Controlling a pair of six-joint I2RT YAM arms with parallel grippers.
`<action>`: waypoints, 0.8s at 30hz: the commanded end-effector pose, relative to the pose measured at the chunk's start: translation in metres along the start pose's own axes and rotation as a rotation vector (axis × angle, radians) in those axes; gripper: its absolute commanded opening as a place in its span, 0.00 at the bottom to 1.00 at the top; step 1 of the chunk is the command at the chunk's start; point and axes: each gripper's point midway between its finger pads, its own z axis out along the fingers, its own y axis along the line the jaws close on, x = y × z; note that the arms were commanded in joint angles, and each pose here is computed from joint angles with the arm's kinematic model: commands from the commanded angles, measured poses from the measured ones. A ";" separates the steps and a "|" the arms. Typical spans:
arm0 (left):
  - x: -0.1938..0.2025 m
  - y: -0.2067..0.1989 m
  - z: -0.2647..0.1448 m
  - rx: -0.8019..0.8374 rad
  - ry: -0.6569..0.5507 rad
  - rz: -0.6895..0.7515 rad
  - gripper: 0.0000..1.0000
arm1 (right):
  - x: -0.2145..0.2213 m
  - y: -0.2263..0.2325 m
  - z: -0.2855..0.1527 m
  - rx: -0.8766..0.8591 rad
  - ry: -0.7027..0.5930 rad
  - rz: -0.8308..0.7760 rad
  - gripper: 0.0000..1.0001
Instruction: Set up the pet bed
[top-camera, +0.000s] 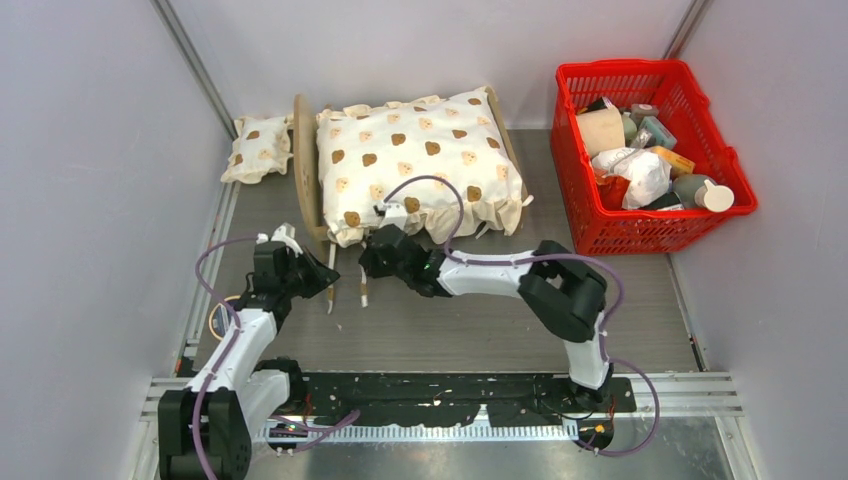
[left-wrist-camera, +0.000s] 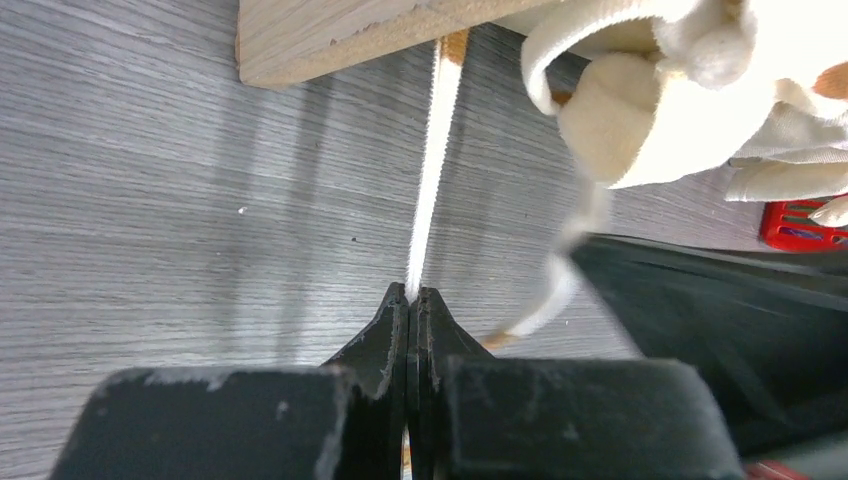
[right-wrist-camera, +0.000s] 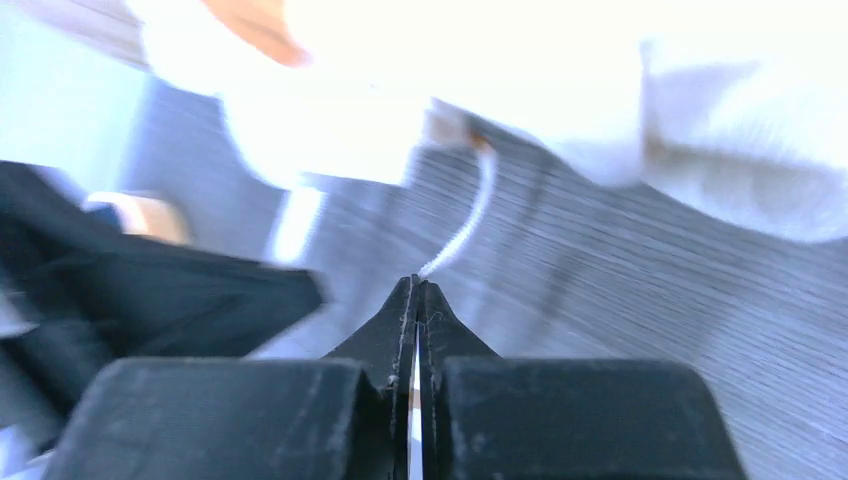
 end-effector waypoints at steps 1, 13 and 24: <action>-0.004 -0.003 -0.001 0.036 -0.061 -0.012 0.00 | -0.090 0.086 -0.067 -0.289 -0.164 0.088 0.05; -0.006 -0.015 -0.012 0.121 -0.213 -0.011 0.00 | -0.139 0.160 -0.064 -0.450 -0.206 0.212 0.13; -0.004 -0.032 -0.015 0.248 -0.240 -0.053 0.00 | -0.067 0.098 -0.045 -0.232 0.034 0.049 0.40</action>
